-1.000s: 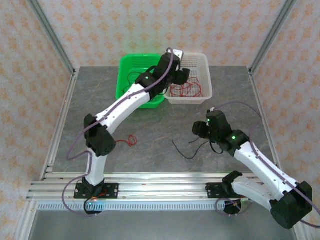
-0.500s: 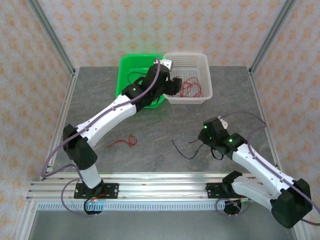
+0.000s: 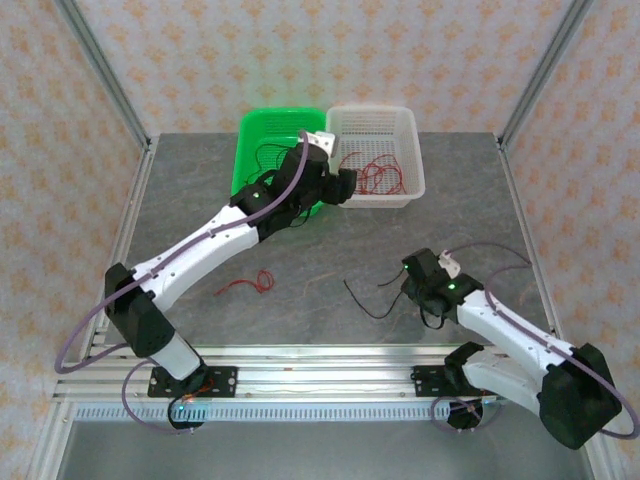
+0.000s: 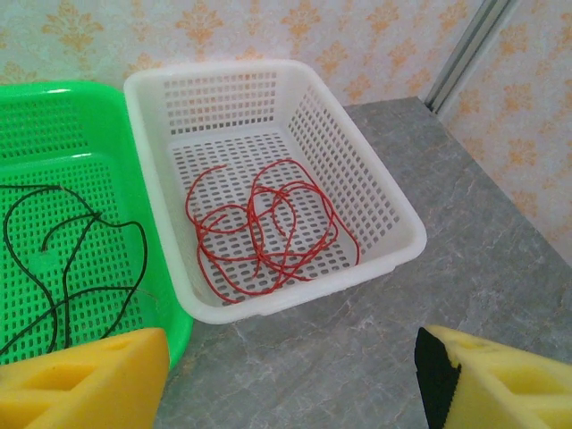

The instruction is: Untangle the cables

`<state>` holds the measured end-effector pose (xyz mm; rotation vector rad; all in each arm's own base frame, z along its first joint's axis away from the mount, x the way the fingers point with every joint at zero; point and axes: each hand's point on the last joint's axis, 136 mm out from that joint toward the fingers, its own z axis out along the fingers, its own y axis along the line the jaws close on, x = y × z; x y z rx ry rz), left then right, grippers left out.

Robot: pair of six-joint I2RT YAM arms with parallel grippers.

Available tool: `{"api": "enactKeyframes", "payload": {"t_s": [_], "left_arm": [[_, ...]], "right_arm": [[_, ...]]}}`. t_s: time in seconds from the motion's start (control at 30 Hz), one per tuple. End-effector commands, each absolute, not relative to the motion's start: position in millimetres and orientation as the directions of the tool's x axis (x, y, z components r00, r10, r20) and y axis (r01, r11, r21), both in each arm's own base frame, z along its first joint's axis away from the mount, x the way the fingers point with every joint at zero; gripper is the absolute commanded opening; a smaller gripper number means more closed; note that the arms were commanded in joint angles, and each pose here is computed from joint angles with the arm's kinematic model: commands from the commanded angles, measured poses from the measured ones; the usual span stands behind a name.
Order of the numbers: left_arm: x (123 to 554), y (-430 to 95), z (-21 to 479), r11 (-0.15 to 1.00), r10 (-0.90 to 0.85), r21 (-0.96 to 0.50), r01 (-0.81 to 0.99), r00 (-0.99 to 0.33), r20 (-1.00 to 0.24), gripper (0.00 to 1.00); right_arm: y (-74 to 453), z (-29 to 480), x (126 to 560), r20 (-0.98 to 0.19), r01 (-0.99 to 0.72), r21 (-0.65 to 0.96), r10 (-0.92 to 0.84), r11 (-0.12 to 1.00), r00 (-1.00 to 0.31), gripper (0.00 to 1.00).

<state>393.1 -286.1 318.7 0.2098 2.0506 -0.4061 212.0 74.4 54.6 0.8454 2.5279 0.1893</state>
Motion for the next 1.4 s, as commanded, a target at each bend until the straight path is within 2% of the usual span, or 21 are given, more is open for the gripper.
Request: {"api": "enactKeyframes", "payload": {"t_s": [0.0,0.27,0.57,0.87,1.0,1.2,1.37], "left_arm": [[387.4,-280.4,331.3,0.928,-0.054,-0.214,0.305,-0.458,-0.887,0.76],[378.4,-270.1,324.4,0.933,-0.06,-0.214,0.29,-0.461,-0.886,0.76],[375.4,-269.5,317.8,0.932,-0.055,-0.215,0.291,-0.473,-0.88,0.76],[373.9,-265.7,317.0,0.937,-0.051,-0.206,0.283,-0.471,-0.881,0.76],[371.7,-262.9,316.2,0.938,-0.052,-0.205,0.279,-0.471,-0.881,0.76],[364.9,-256.0,318.4,0.937,-0.071,-0.219,0.271,-0.468,-0.881,0.76],[356.4,-246.6,320.2,0.936,-0.098,-0.239,0.259,-0.461,-0.882,0.76]], "right_arm": [[70.0,58.8,229.1,-0.454,0.553,0.275,0.613,0.787,-0.647,0.47],[62.7,61.4,240.1,-0.517,0.559,0.261,0.603,0.787,-0.607,0.43],[65.0,51.9,245.5,-0.519,0.555,0.237,0.587,0.797,-0.621,0.39],[64.4,49.4,252.0,-0.536,0.552,0.222,0.573,0.804,-0.62,0.19],[64.1,51.4,253.1,-0.541,0.548,0.227,0.572,0.805,-0.616,0.01],[71.9,82.7,262.2,-0.581,0.466,0.271,0.529,0.842,-0.618,0.0],[90.7,130.3,267.7,-0.628,0.288,0.328,0.436,0.9,-0.645,0.0]]}}
